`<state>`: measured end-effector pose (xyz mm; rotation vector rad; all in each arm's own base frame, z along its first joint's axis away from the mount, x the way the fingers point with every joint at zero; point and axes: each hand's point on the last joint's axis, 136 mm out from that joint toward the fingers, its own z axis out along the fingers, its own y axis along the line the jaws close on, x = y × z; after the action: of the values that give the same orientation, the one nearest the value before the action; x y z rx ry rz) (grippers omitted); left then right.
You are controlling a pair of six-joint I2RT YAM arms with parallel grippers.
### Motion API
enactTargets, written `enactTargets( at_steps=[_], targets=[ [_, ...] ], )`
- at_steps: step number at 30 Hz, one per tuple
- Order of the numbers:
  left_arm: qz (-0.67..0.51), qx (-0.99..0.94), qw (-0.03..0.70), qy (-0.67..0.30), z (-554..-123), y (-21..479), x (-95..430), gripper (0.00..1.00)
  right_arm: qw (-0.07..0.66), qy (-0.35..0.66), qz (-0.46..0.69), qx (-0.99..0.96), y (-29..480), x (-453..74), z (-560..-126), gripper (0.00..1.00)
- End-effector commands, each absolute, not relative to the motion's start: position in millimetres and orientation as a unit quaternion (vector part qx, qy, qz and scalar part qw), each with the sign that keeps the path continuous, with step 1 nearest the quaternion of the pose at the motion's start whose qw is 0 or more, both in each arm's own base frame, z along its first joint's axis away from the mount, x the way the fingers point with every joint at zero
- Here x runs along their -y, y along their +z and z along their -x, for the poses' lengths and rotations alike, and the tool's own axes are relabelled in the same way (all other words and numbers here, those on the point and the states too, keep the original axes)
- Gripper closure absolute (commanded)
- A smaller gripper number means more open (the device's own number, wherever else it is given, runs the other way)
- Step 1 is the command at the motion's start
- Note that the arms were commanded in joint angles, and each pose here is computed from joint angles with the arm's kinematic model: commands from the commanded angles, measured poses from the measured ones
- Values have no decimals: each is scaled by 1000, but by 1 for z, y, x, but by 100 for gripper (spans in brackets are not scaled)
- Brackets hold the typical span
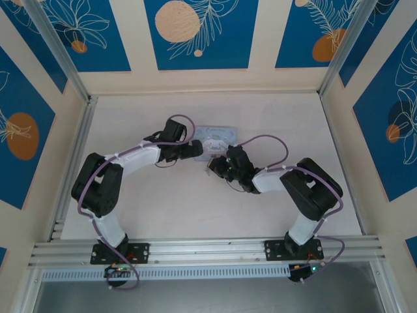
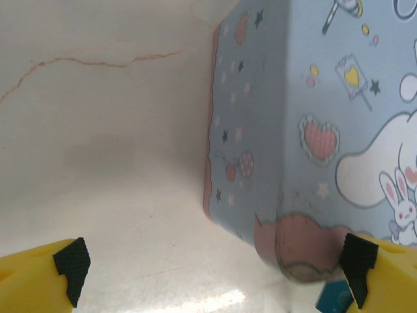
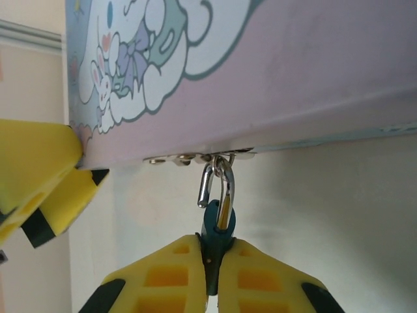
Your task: Unlock a padlock with a key
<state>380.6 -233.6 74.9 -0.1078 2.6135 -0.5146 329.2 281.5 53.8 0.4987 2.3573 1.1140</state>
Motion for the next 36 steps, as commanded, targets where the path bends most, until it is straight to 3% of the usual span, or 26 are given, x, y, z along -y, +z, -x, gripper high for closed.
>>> enactTargets(
  at_steps=[1, 8, 27, 36],
  targets=[
    [29, -981, 126, -142, -330, 19, 220, 0, 164, 381, -297, -860, 3, -267, -315, 100],
    [42, -981, 117, -149, -326, 15, 221, 0, 221, 395, -338, -825, 4, -246, -327, 100],
    [10, -959, 207, -195, -348, 114, 234, 0, 173, 413, -221, -867, 15, -221, -281, 100],
    [-25, -967, 191, -167, -362, 90, 258, 0, 177, 410, -209, -870, 23, -208, -278, 100]
  ],
)
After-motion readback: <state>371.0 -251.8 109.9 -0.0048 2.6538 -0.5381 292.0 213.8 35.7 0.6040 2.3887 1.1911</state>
